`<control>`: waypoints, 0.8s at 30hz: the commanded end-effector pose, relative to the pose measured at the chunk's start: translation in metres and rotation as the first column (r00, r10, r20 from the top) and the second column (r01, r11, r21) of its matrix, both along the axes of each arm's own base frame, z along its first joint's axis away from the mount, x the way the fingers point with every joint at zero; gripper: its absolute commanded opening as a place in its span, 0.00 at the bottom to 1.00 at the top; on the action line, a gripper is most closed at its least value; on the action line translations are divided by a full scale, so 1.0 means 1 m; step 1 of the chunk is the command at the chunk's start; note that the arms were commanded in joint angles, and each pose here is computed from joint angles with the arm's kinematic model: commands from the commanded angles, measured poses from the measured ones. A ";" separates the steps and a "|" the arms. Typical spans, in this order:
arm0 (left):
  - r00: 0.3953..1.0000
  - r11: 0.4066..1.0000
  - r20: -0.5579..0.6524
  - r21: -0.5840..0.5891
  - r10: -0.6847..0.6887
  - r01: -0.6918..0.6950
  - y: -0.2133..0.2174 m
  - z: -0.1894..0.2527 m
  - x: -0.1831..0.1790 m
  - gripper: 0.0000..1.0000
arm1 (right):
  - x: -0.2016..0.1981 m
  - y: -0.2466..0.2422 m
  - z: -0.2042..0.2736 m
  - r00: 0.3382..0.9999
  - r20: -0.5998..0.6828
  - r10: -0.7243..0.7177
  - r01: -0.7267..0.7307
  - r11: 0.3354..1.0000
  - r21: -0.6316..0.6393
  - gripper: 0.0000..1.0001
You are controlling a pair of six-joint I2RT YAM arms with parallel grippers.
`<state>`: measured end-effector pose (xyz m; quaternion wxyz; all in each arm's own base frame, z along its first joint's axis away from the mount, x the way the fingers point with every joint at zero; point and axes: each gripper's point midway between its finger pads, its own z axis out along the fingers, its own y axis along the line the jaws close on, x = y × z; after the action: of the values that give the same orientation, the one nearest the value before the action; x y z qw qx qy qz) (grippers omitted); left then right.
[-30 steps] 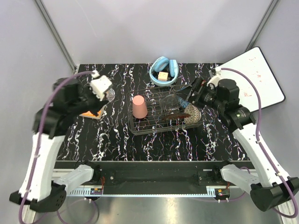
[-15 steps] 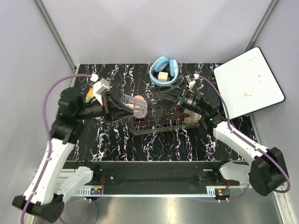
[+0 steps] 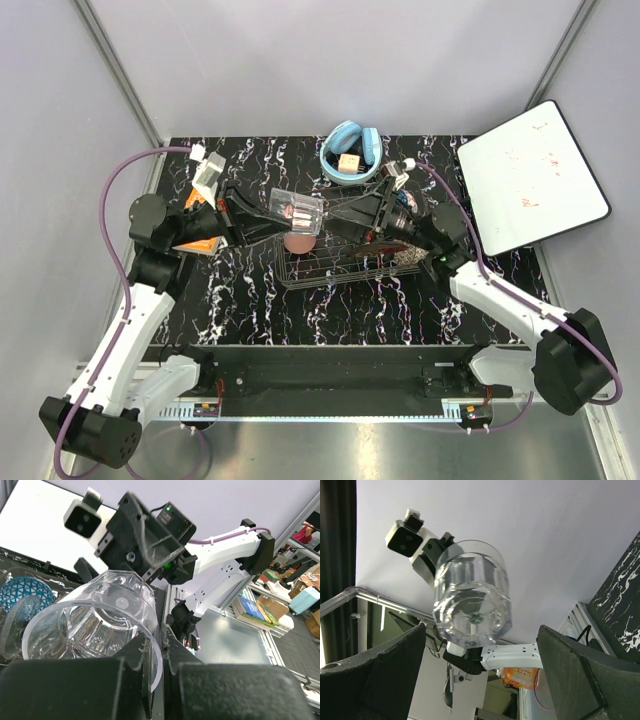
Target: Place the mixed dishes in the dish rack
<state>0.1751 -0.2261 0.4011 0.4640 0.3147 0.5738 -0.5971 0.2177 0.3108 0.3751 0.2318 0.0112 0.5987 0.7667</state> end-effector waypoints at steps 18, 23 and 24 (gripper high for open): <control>0.999 0.999 0.030 -0.015 0.028 -0.028 0.002 -0.014 0.010 0.00 | 0.006 0.014 0.011 0.997 -0.046 0.061 -0.053 0.986 0.158 1.00; 0.999 0.999 0.033 -0.020 0.033 -0.033 0.002 -0.012 0.011 0.00 | 0.002 0.028 0.007 0.995 -0.053 0.090 -0.082 0.987 0.136 1.00; 0.999 0.999 0.033 -0.019 0.032 -0.031 0.002 -0.012 0.012 0.00 | 0.002 0.030 0.005 0.994 -0.055 0.093 -0.086 0.987 0.132 1.00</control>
<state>0.1838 -0.2257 0.3756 0.4499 0.2953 0.5900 -0.6019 0.2280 0.3330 0.3596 0.1693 0.0531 0.5769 0.7973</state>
